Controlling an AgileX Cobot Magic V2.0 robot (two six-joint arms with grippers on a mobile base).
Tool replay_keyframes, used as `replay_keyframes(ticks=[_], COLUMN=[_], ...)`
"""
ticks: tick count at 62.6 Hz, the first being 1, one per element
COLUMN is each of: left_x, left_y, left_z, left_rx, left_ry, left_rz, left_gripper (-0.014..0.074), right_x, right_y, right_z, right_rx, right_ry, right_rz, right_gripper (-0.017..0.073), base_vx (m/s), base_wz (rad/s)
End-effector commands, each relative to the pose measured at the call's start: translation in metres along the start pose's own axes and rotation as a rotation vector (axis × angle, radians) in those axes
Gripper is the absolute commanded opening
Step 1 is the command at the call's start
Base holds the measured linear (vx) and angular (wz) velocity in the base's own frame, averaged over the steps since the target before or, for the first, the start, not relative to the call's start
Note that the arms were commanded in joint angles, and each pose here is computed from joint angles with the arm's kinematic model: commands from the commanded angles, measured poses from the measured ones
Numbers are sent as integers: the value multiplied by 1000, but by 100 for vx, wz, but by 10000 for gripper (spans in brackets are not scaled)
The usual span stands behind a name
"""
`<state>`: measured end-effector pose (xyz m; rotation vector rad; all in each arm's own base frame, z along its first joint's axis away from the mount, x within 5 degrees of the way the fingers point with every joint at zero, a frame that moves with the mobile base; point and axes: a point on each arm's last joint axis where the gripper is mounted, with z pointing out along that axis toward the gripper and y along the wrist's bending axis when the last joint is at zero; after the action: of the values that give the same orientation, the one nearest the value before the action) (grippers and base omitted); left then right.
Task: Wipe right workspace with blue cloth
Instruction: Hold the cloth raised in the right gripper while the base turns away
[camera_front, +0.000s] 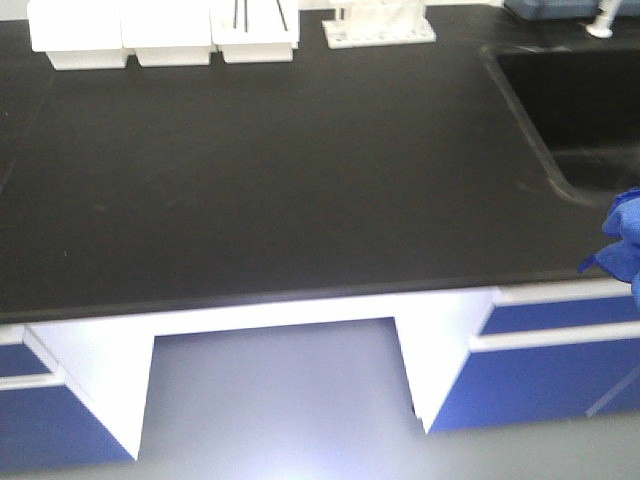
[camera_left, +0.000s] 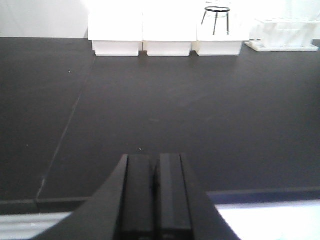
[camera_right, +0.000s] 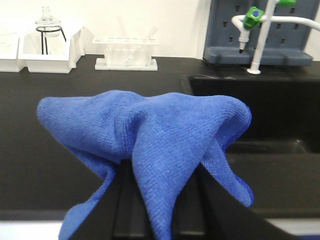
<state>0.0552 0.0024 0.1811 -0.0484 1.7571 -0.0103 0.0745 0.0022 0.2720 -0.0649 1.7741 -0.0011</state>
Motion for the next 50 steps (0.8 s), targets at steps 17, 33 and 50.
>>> replay_keyframes(ticks=[17,33,50], left_x=[2,2,2], left_y=[-1,-1,-1], left_z=[1,1,1], left_rx=[19,19,19], left_ry=[-64,-64,-64], left_rz=[-6,-6,-6], left_gripper=[-6,-6,-6], right_x=[-17,-17,-17], right_y=[0,0,0], right_z=[-3,-3,-3], right_rx=[2,2,2], right_ry=[-110,-110,-110], right_rz=[-19,-19,-19], right_gripper=[-1,-1,-1], base_vx=[-33,-33,-30], base_wz=[-22,-32,-44])
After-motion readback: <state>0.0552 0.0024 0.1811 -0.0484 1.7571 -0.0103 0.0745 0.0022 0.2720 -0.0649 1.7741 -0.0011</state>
